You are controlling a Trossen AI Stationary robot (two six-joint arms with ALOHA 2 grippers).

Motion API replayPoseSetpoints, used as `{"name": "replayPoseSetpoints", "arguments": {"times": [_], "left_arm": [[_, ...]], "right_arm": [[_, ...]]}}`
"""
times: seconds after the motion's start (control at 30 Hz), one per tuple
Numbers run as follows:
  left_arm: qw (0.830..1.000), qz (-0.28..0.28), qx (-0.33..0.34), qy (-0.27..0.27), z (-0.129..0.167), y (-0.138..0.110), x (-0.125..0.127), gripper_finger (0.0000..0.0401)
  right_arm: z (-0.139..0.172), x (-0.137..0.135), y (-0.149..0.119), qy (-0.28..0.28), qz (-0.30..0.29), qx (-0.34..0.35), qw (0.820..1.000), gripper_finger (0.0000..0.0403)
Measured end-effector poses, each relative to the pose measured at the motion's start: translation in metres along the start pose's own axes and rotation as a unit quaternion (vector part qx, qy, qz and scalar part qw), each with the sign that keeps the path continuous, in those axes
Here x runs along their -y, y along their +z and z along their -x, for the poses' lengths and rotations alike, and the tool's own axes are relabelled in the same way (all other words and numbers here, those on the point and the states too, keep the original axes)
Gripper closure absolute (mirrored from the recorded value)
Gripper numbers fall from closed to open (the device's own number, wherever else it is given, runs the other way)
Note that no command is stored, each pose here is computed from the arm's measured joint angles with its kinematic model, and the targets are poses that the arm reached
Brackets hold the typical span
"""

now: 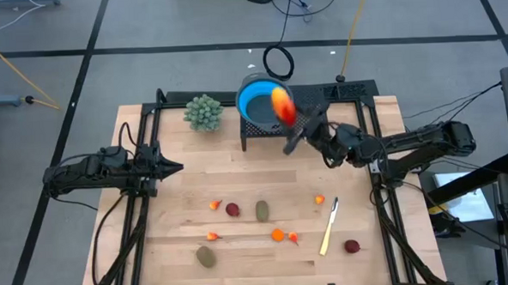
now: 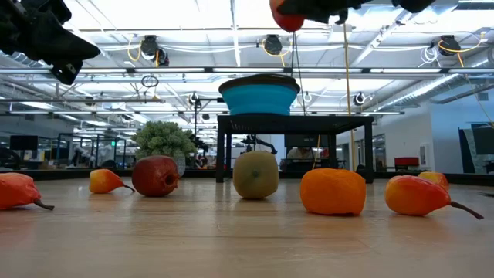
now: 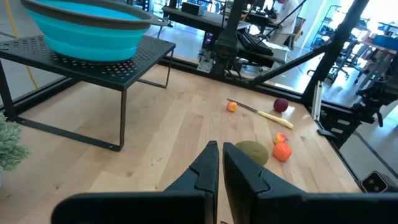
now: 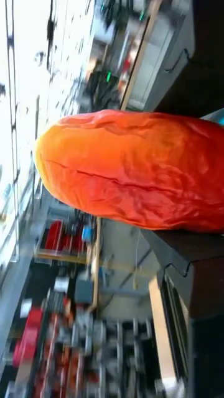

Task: Pick & Place Fruit
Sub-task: Put the mango into the blue strainer on the shelf

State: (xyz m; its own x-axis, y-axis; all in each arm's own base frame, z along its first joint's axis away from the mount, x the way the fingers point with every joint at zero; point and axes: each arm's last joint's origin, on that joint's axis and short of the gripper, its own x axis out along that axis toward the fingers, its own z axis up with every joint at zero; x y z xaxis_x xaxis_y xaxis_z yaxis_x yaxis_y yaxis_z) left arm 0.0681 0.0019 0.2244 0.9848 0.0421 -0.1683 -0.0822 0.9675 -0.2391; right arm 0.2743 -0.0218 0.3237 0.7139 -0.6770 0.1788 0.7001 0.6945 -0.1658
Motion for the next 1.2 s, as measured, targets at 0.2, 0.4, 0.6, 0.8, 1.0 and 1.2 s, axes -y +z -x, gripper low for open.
{"name": "replayPoseSetpoints", "arguments": {"times": [0.2,0.4,0.6,0.8,1.0,1.2], "left_arm": [[0.999,0.040,0.005,0.016,0.000,0.000,-0.001,0.0380],[0.998,0.056,0.013,0.040,0.000,0.001,-0.002,0.0380],[0.996,0.059,0.020,0.062,0.000,0.001,-0.004,0.0380],[0.996,0.063,0.021,0.063,0.000,0.001,-0.004,0.0380],[0.996,0.065,0.020,0.063,0.000,0.001,-0.004,0.0380],[0.996,0.063,0.020,0.064,0.000,0.001,-0.004,0.0380]], "right_arm": [[-0.022,0.024,0.014,-0.055,-0.019,0.008,0.998,0.0166],[-0.045,0.044,0.040,-0.083,-0.069,-0.028,0.994,0.0165],[-0.071,0.046,0.057,-0.077,-0.067,-0.091,0.991,0.0165],[-0.095,0.042,0.055,-0.051,-0.058,-0.127,0.989,0.0165],[-0.113,0.038,0.030,-0.025,-0.051,-0.167,0.984,0.0165],[-0.124,0.036,-0.001,0.004,-0.071,-0.238,0.969,0.0165]]}}
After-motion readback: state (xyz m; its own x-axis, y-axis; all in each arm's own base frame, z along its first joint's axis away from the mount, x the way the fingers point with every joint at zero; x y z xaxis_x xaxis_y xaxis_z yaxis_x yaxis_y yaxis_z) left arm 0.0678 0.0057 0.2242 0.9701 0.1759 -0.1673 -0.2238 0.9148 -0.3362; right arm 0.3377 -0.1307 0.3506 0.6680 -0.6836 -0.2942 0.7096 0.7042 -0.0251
